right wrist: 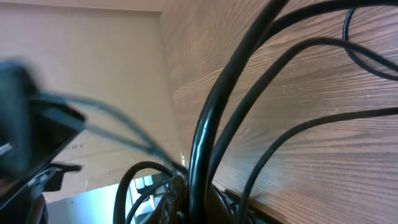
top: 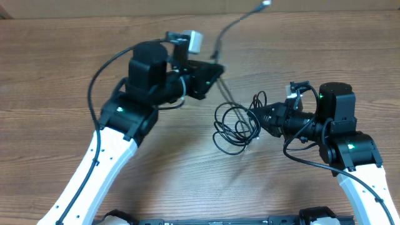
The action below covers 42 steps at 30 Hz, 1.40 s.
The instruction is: Untangle cables
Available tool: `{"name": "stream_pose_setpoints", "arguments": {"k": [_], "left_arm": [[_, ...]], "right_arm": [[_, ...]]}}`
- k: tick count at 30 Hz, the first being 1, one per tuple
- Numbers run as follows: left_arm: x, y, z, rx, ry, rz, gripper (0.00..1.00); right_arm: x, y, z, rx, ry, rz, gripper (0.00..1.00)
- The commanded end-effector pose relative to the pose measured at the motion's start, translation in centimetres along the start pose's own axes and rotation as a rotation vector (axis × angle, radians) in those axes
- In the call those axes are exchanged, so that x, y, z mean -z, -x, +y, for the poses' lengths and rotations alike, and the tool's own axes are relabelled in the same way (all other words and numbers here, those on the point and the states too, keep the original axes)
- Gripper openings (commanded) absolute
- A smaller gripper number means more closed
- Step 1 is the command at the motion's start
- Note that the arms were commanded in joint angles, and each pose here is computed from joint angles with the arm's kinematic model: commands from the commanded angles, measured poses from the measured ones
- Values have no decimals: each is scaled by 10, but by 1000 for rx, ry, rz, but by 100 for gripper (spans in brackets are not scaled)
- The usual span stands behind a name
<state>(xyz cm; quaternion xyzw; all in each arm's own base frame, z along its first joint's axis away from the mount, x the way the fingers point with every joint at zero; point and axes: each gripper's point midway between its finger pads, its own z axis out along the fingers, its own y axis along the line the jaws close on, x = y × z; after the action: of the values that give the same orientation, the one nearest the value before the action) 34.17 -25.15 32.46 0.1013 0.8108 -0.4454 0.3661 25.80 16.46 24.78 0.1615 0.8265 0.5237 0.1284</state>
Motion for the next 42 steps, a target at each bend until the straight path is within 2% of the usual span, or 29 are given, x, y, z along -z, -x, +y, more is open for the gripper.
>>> {"name": "stream_pose_setpoints", "arguments": {"k": [1,2,5,9,13,25,33,42], "left_arm": [[12,6,50,41,230,-38,4],[21,-3,75,71,347,-17,4],[37,-19,108,97,524,23,4],[57,-32,134,106,700,52,4],[61,-40,138,-2,721,127,4],[80,-51,155,-23,850,174,4],[89,-45,164,-29,906,154,4],[114,-34,189,39,971,110,4]], "right_arm": [[3,2,14,60,36,-4,4],[4,4,17,78,48,-13,4],[5,7,23,108,67,-27,4],[8,13,29,135,86,-54,4],[20,33,25,124,87,-127,4],[93,102,-10,81,36,-432,4],[124,119,-24,141,-8,-537,4],[167,135,-60,237,-171,-677,4]]}}
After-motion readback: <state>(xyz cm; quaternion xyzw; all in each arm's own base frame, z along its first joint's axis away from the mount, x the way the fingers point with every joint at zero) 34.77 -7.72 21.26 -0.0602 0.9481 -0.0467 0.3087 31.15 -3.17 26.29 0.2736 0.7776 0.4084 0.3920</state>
